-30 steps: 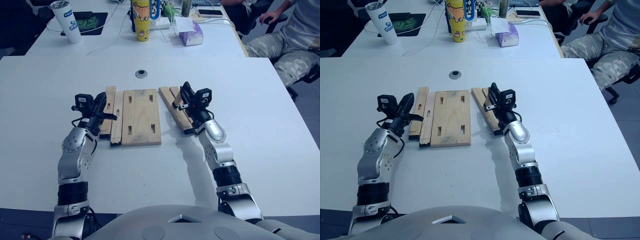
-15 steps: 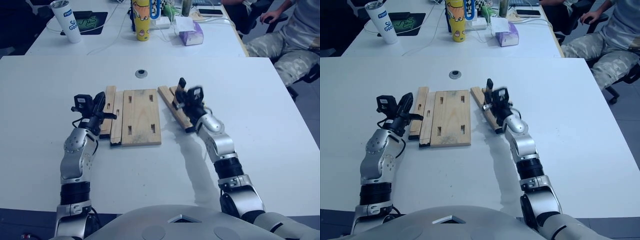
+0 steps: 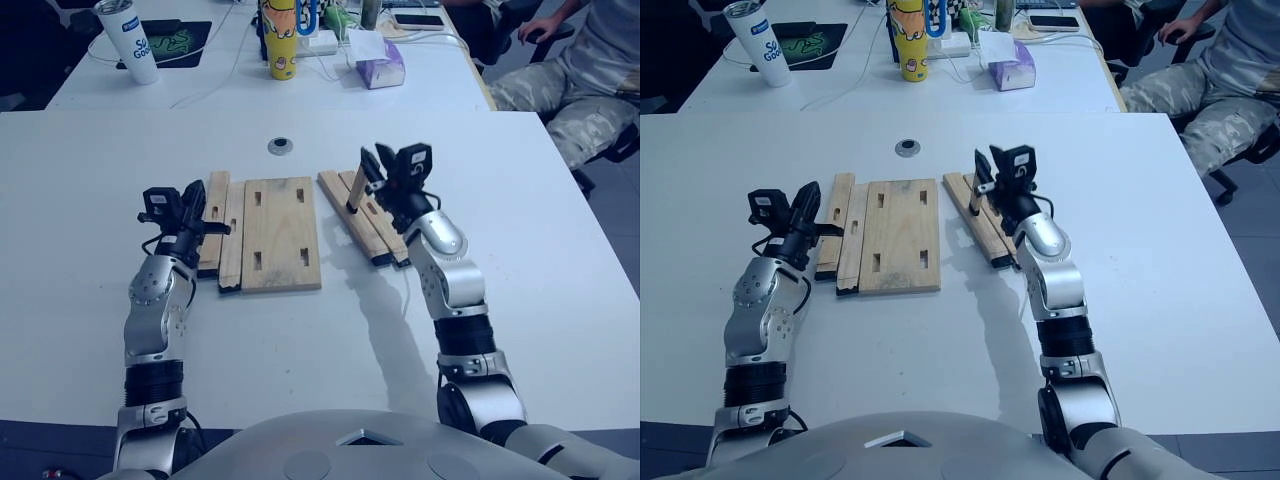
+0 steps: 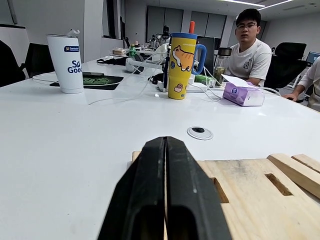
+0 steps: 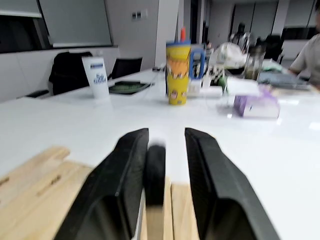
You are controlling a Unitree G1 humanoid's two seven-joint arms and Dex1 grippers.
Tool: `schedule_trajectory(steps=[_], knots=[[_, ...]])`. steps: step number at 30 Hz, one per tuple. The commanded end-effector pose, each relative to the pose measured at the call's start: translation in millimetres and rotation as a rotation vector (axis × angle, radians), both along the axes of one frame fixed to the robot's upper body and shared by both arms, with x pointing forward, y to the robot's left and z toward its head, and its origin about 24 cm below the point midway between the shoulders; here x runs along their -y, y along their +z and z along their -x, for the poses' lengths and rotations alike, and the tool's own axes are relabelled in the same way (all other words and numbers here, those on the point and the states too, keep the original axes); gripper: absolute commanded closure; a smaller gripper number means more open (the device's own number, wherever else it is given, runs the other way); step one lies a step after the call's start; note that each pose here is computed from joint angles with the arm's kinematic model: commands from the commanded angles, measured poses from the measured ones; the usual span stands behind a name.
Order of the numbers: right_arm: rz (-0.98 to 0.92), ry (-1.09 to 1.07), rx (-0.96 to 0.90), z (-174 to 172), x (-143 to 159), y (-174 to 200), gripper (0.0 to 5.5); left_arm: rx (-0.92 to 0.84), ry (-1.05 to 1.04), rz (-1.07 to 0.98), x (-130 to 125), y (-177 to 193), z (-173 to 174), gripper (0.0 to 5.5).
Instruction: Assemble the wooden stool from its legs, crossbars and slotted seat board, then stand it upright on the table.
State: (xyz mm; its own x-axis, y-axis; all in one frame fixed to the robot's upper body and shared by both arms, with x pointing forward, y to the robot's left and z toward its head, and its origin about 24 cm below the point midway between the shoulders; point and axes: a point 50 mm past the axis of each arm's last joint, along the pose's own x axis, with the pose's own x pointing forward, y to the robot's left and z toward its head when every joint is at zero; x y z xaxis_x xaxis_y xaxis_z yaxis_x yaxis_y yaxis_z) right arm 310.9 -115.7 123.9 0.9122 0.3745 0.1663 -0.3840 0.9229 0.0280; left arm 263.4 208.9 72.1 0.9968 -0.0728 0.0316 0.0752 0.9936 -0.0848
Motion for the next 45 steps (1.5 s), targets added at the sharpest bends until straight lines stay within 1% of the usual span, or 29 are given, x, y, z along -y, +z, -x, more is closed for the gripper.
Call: schedule_trajectory(steps=[1, 3, 6, 10, 12, 13, 15, 18, 20, 21, 26, 30, 32, 34, 36, 38, 41, 44, 45], knots=[[-0.033, -0.035, 0.172, -9.3, 2.4, 48.6, 4.17, 0.007, 0.009, -0.009, -0.2, 0.3, -1.2, 5.50], [-0.048, -0.031, 0.221, -13.0, 0.8, 65.4, 4.17, 0.008, 0.012, -0.008, 0.3, 0.1, -0.9, 5.50], [-0.056, -0.003, 0.282, -15.8, -3.0, 84.1, 4.62, 0.009, 0.013, -0.005, 1.4, -0.2, -1.1, 5.50], [-0.030, 0.053, 0.304, -13.1, -10.1, 85.7, 5.26, 0.009, 0.013, -0.003, 2.2, -0.8, -0.7, 5.50], [-0.019, 0.070, 0.231, -14.4, -12.4, 71.1, 5.49, 0.009, 0.016, -0.003, 1.6, -1.0, -0.1, 5.50], [-0.005, 0.076, 0.180, -15.5, -13.2, 60.5, 5.49, 0.009, 0.017, -0.002, 1.4, -1.0, 0.1, 5.50], [0.046, 0.090, 0.043, -16.5, -14.5, 32.5, 5.49, 0.010, 0.018, -0.002, 1.6, -0.8, 0.1, 5.50], [0.168, 0.080, -0.244, -13.1, -11.7, -22.2, 5.49, 0.011, 0.018, 0.000, 1.8, -0.4, -0.4, 5.50], [0.180, 0.064, -0.328, -11.1, -9.0, -35.6, 5.49, 0.011, 0.017, 0.000, 1.8, -0.1, -1.0, 5.50], [0.179, 0.070, -0.326, -11.0, -9.7, -34.9, 5.49, 0.011, 0.018, 0.000, 1.3, -0.1, -1.2, 5.50], [0.164, 0.058, -0.253, -15.6, -10.8, -21.4, 5.49, 0.015, 0.015, -0.001, 1.5, 0.6, -3.3, 5.50], [0.052, -0.025, -0.024, -15.5, -5.7, 11.5, 5.49, 0.018, 0.011, -0.005, 1.3, 1.4, -4.2, 5.50], [-0.027, -0.061, 0.115, -8.5, -0.5, 30.6, 5.49, 0.019, 0.010, -0.007, 1.0, 2.0, -4.1, 5.50], [-0.057, -0.100, 0.231, -0.2, 6.1, 43.8, 5.49, 0.020, 0.009, -0.007, 1.2, 2.2, -3.8, 5.50], [-0.080, -0.130, 0.244, 4.5, 13.5, 43.5, 5.49, 0.018, 0.011, -0.005, 1.6, 1.1, -2.0, 5.50], [-0.067, -0.142, 0.192, 8.8, 21.4, 31.8, 5.49, 0.015, 0.014, -0.001, 3.4, -1.0, 0.4, 5.50], [-0.035, -0.128, 0.043, 22.1, 35.6, 5.9, 5.49, 0.020, 0.016, 0.008, 7.9, -0.6, 4.4, 5.50], [0.020, -0.006, -0.122, 45.6, 44.4, -17.8, 5.49, 0.036, 0.032, 0.029, 12.9, 2.0, 8.3, 5.50], [0.039, 0.046, -0.185, 52.2, 46.0, -24.6, 5.28, 0.039, 0.040, 0.037, 14.8, 2.3, 9.9, 5.50]])
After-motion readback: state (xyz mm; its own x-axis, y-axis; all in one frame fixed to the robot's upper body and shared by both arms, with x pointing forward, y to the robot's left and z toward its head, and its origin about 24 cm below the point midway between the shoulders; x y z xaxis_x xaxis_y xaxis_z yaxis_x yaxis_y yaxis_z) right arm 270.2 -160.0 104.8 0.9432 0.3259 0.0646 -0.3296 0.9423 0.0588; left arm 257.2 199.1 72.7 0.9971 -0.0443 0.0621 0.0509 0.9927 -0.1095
